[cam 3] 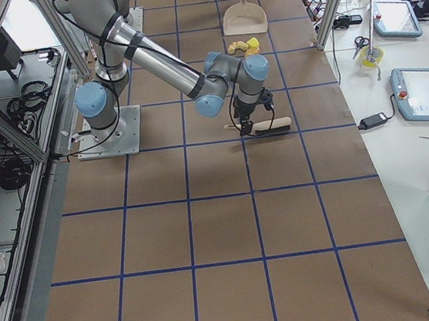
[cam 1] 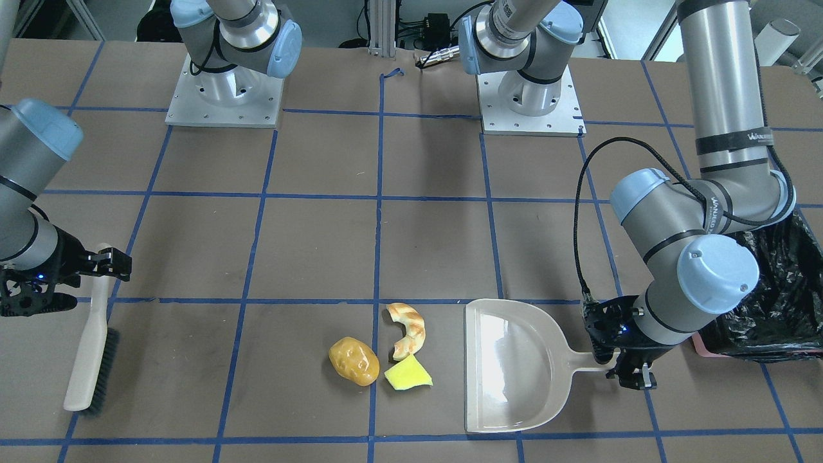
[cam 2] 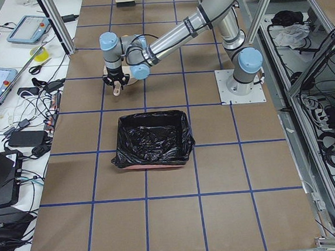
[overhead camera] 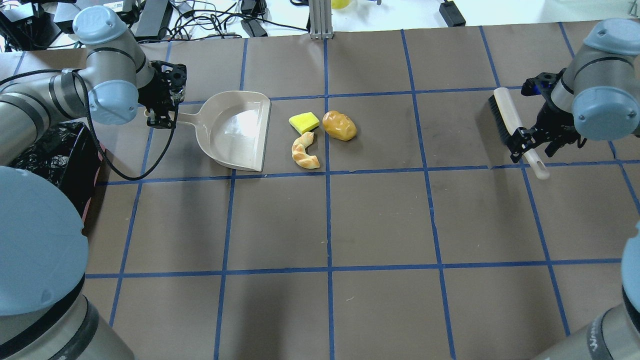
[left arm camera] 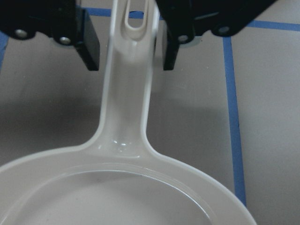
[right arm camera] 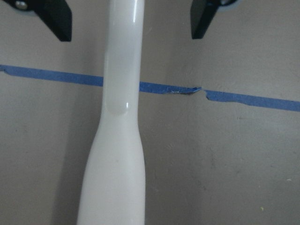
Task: Sweep and dump trash into bin
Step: 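Close the left gripper on the dustpan handle while the right gripper grasps the brush handle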
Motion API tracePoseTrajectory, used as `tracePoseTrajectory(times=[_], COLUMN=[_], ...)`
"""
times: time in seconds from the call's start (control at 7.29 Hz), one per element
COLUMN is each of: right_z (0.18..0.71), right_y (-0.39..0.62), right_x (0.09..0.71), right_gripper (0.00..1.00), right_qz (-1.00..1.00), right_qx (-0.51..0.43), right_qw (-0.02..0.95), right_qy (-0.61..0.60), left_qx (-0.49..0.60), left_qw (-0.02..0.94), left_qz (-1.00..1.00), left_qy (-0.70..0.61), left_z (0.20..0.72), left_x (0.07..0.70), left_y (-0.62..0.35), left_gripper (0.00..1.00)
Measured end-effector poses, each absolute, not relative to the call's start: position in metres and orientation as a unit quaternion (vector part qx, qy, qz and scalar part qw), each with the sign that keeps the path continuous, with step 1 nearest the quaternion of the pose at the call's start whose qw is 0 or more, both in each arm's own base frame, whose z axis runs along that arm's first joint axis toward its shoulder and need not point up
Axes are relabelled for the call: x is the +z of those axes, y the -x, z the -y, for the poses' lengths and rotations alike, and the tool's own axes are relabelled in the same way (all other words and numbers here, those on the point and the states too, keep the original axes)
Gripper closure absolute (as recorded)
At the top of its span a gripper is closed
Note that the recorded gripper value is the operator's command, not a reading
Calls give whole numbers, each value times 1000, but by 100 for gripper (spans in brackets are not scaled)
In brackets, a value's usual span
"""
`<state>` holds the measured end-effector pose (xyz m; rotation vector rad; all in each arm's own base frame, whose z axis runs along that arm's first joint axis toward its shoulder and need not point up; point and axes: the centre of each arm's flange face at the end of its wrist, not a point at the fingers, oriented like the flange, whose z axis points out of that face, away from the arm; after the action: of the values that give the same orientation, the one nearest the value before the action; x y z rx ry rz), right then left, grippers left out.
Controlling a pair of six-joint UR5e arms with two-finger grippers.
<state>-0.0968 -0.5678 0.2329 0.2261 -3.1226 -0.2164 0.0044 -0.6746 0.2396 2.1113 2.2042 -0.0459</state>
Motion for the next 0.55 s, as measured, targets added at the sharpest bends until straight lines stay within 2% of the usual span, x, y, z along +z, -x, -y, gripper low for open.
tracePoseTrajectory(times=[0.14,0.27,0.55], right_z=[567,567,566], right_y=[98,99,99], right_x=[232,232,231], right_gripper=[21,32,35], right_qz=[995,995,995], right_qx=[-70,-71,-73], right_qw=[2,1,1], right_qy=[-71,-69,-67], left_qx=[-15,-15,-14], left_qw=[45,45,47], left_qz=[-721,-720,-717], left_qy=[-691,-692,-695], left_z=[675,675,675], left_x=[240,240,242], left_y=[-5,-5,-2], left_gripper=[98,100,100])
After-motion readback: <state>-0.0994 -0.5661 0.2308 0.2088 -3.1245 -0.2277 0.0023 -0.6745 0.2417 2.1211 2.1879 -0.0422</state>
